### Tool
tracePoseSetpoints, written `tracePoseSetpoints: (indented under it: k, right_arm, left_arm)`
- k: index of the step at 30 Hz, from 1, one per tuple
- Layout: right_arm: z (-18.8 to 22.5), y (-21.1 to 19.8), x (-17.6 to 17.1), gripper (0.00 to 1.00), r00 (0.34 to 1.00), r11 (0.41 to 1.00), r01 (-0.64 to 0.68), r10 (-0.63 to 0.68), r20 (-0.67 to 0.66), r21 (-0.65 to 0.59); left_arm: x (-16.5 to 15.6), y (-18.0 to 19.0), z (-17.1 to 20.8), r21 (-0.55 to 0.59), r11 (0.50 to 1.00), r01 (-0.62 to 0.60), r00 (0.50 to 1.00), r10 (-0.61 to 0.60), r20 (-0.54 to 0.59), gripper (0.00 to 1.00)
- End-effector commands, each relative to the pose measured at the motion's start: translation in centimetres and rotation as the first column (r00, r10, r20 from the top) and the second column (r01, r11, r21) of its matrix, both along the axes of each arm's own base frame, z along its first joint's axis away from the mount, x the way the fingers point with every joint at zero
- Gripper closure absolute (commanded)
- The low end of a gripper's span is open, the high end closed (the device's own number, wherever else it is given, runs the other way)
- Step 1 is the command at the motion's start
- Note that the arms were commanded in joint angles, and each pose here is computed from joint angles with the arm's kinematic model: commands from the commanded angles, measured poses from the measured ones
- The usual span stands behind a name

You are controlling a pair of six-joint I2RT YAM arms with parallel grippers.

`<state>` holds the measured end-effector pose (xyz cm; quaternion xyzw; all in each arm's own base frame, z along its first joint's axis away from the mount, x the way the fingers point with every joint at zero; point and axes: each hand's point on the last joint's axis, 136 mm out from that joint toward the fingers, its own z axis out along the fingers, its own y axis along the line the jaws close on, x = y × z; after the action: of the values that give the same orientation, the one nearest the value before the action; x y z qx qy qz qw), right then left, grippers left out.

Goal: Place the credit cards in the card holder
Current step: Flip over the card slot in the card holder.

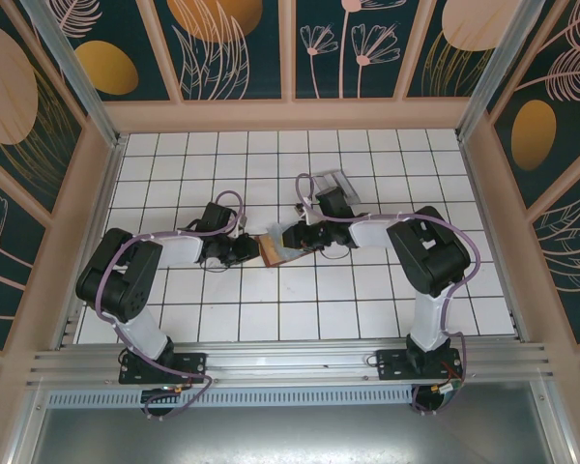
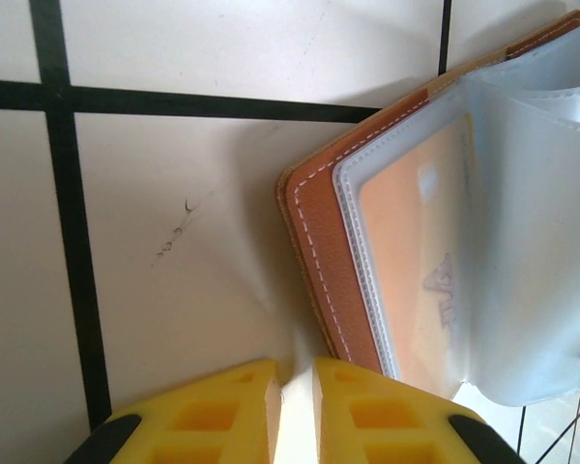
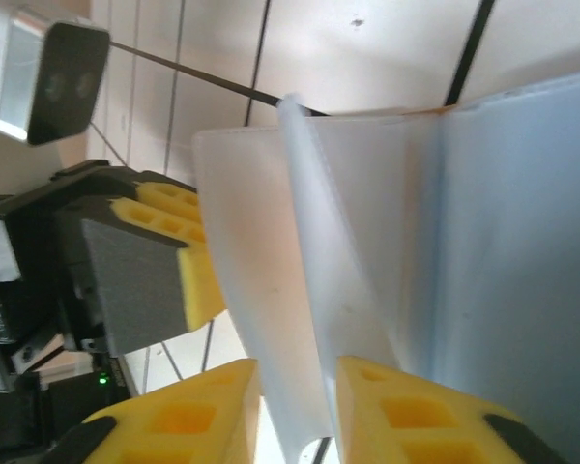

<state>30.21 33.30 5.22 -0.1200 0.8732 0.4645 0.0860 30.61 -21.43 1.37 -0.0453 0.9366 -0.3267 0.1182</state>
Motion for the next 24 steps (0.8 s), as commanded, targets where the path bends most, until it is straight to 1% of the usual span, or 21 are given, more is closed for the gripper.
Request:
tracePoseSetpoints:
  k: [1,2,3,4,7,9,13,14,17,18,20,21,24]
  right_arm:
    - [-0.6,-1.6,0.7,0.68,0.998,0.996,0.056,-0.055,0.023,-0.071]
    - [-0.6,-1.9,0.8,0.66,0.997,0.994,0.074,-0.072,0.027,-0.077]
    - [-0.5,-2.1,0.8,0.61,0.996,0.993,0.09,-0.088,0.032,-0.076]
    - [-0.5,-2.2,0.8,0.6,0.995,0.993,0.098,-0.095,0.033,-0.073]
    - [-0.5,-2.6,0.7,0.59,0.993,0.989,0.114,-0.11,0.043,-0.094]
    - [-0.7,-4.2,1.6,0.59,0.986,0.98,0.166,-0.163,0.04,-0.11]
    - [0.2,-3.2,0.8,0.56,0.995,0.995,0.102,-0.102,0.02,-0.016]
    - [0.5,-2.9,0.6,0.54,0.996,0.996,0.084,-0.084,0.019,0.007]
    - [0.8,-3.1,0.7,0.45,0.994,0.994,0.103,-0.104,0.031,0.022]
    - [0.8,-3.3,1.0,0.44,0.992,0.993,0.119,-0.119,0.032,0.012]
    - [-0.2,-4.5,1.8,0.44,0.985,0.983,0.17,-0.169,0.028,-0.062]
    - [-0.8,-5.3,2.1,0.44,0.979,0.974,0.202,-0.2,0.03,-0.107]
    - [-1.4,-7.3,2.8,0.43,0.956,0.937,0.293,-0.289,0.051,-0.187]
  left_arm:
    - [1.5,0.8,-1.1,0.054,0.998,-0.027,0.998,0.024,0.05,0.8]
    - [1.5,0.7,-1.1,0.052,0.998,-0.02,0.999,0.018,0.042,0.8]
    - [1.6,0.6,-1.1,0.053,0.998,-0.018,0.999,0.016,0.04,0.8]
    - [1.6,0.7,-1.0,0.053,0.998,-0.021,0.999,0.019,0.043,0.79]
    - [1.6,0.7,-0.9,0.048,0.998,-0.034,0.998,0.031,0.052,0.78]
    - [1.7,0.4,-0.8,0.04,0.999,-0.022,0.999,0.02,0.041,0.78]
    - [1.7,0.6,-0.9,0.04,0.999,-0.035,0.998,0.033,0.046,0.78]
    - [1.8,0.4,-0.9,0.035,0.999,-0.032,0.999,0.031,0.045,0.78]
    - [1.8,0.1,-1.0,0.029,0.999,-0.018,0.999,0.017,0.027,0.78]
    - [1.8,0.2,-1.0,0.029,0.999,-0.023,0.999,0.022,0.029,0.77]
    - [1.9,0.3,-0.8,0.026,0.999,-0.032,0.999,0.031,0.041,0.77]
    - [1.9,0.2,-0.8,0.022,0.999,-0.029,0.999,0.028,0.039,0.77]
    - [1.9,0.1,-0.8,0.025,0.999,-0.023,0.999,0.022,0.032,0.76]
